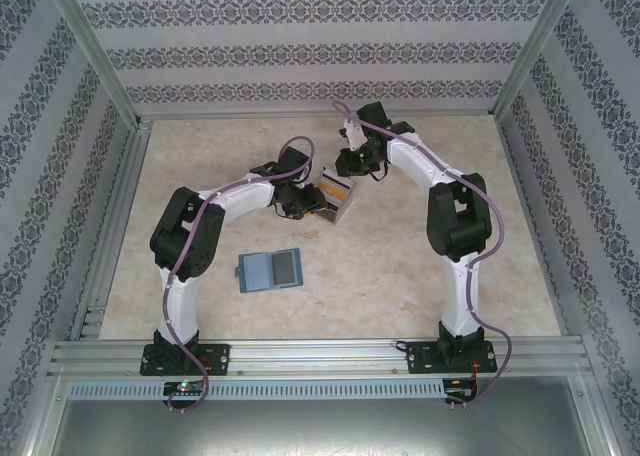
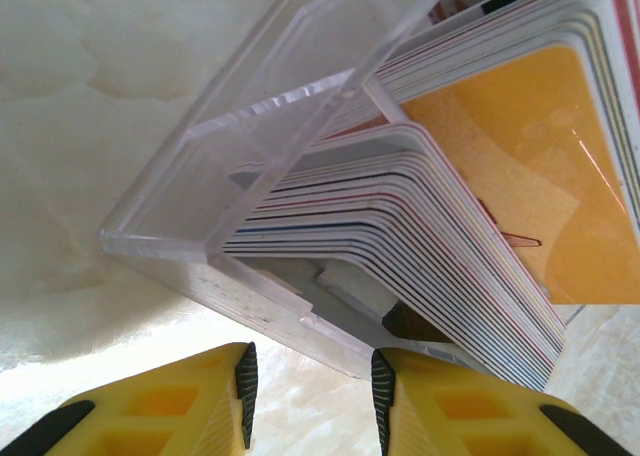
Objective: Put the credit cards into the card holder
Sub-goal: Pick up the credit card from the storage box.
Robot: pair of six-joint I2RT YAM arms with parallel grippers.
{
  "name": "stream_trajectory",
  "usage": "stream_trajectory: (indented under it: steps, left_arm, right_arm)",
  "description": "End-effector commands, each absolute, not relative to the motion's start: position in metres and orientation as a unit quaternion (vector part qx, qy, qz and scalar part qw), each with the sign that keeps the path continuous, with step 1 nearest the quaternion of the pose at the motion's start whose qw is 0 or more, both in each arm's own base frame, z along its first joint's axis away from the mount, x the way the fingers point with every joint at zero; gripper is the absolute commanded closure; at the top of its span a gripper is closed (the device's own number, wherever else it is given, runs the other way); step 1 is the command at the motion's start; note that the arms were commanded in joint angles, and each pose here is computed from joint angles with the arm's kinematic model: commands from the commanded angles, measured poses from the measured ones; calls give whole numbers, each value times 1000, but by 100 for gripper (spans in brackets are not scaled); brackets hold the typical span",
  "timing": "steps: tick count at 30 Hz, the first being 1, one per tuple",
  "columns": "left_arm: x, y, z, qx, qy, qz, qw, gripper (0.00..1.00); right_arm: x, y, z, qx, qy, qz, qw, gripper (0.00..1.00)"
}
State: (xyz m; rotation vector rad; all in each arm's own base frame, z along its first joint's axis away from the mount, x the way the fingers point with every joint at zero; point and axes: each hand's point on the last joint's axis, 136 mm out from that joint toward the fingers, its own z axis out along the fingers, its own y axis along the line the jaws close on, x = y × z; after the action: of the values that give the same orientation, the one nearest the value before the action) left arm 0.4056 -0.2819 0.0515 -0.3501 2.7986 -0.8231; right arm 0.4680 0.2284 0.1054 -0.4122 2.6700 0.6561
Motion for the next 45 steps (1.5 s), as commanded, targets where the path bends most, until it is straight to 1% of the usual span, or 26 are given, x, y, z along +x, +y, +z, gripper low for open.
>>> stream_trajectory:
  steps: [1,2,11,18,24,33,40,45]
  left_arm:
    - [414,-280,49,-128,945,-278,110,61]
    - [414,-279,49,-129,945,-278,111,61]
    - [415,-279,54,-128,945,-279,115,61]
    - [415,-278,61,-126,943,-283,120,61]
    - [413,-278,75,-124,941,-288,130,61]
    - [413,-274,110,-121,932,-301,160,61]
    - [413,-274,130,-119,922,-321,180,61]
    - [416,-277,153,-122,893,-381,207,60]
  right_arm:
    - [457,223,105,-156,948,218,170,83]
    - [458,222,107,-155,948,216,173,86]
    - [462,219,124,-164,943,206,205,95]
    - [464,215,141,-169,936,201,235,98]
    - [465,212,146,-172,933,197,249,100]
    - [467,204,172,-168,920,192,298,100]
    - [466,204,186,-158,910,222,313,100]
    - [459,208,207,-141,892,273,330,100]
